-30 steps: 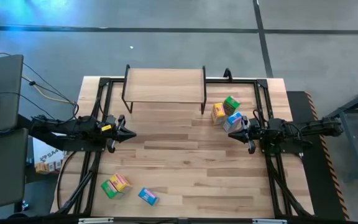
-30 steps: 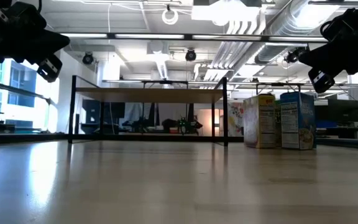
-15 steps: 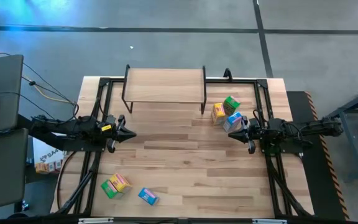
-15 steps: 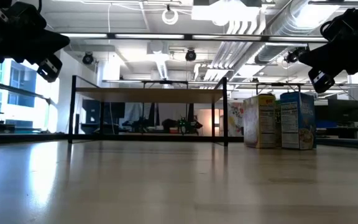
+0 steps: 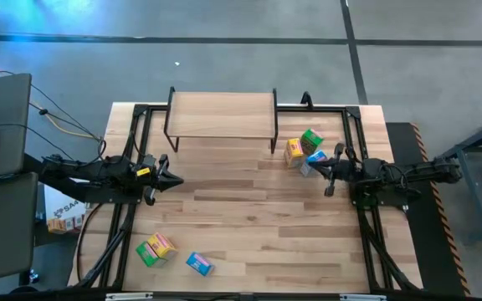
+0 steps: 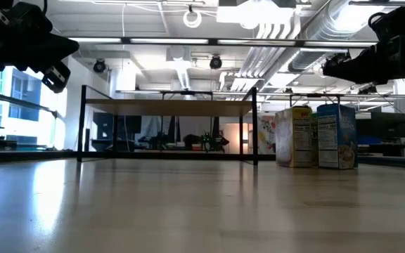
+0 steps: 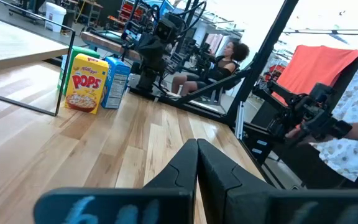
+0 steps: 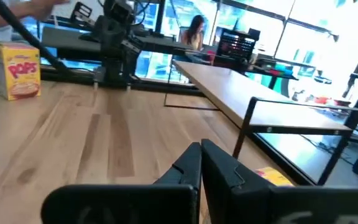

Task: Stack cereal on shelf
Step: Put the top green cereal box on the shelf

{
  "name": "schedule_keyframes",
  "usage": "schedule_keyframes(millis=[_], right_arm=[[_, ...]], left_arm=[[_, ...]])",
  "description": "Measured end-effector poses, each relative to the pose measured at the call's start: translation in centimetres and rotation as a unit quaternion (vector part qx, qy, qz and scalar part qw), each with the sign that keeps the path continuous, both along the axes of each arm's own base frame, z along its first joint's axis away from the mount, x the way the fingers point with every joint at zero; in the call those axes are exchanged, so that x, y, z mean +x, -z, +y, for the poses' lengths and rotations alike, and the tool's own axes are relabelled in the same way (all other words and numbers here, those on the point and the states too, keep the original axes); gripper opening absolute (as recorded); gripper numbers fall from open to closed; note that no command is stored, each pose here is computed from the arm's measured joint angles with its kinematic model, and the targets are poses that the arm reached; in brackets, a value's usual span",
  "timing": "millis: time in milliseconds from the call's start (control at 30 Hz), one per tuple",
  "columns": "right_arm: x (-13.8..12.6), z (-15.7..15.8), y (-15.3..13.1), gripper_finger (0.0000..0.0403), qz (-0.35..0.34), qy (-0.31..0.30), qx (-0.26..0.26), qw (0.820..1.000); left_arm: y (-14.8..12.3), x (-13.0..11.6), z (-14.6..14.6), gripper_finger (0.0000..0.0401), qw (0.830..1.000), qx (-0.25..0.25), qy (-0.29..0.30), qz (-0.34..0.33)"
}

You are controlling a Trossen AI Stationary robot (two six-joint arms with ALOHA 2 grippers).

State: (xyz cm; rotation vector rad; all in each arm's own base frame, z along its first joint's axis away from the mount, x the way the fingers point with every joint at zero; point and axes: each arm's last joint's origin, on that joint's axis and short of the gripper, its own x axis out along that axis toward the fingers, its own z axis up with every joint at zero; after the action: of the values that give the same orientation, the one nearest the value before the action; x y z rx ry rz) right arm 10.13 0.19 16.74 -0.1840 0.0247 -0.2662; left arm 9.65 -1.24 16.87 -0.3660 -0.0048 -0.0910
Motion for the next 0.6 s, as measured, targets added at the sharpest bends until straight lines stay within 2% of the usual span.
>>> schedule_keyframes(millis=[67, 133, 200, 267, 333, 367, 400, 467, 600], right_arm=[[0.0, 0.1, -0.9, 0.0, -0.056, -0.025, 0.038, 0.997], [-0.3, 0.2, -2.6, 0.0, -0.154, -0.056, 0.095, 0.982], [-1.0, 0.2, -4.4, 0.0, -0.269, -0.088, 0.171, 0.944], [-2.1, -0.1, -6.1, 0.0, -0.377, -0.094, 0.232, 0.892], [-3.1, -0.4, -7.3, 0.0, -0.447, -0.092, 0.291, 0.841], [-3.3, -0.6, -8.0, 0.0, -0.462, -0.086, 0.31, 0.826], [-3.5, -0.7, -8.8, 0.0, -0.466, -0.074, 0.319, 0.822], [-3.3, -0.9, -10.3, 0.0, -0.445, -0.029, 0.339, 0.828], [-2.1, -1.1, -13.8, 0.0, -0.313, 0.086, 0.334, 0.885]], left_arm=[[0.0, 0.0, 0.0, 0.0001, 1.0, 0.0, 0.0, 0.0], [0.0, 0.0, 0.0, 0.0001, 1.0, 0.0, 0.0, 0.0], [0.0, 0.0, 0.0, 0.0001, 1.0, 0.0, 0.0, 0.0], [0.0, 0.0, 0.0, 0.0001, 1.0, 0.0, 0.0, 0.0], [0.0, 0.0, 0.0, 0.0001, 1.0, 0.0, 0.0, 0.0], [0.0, 0.0, 0.0, 0.0001, 1.0, 0.0, 0.0, 0.0], [0.0, 0.0, 0.0, 0.0001, 1.0, 0.0, 0.0, 0.0], [0.0, 0.0, 0.0, 0.0001, 1.0, 0.0, 0.0, 0.0], [0.0, 0.0, 0.0, 0.0001, 1.0, 0.0, 0.0, 0.0]])
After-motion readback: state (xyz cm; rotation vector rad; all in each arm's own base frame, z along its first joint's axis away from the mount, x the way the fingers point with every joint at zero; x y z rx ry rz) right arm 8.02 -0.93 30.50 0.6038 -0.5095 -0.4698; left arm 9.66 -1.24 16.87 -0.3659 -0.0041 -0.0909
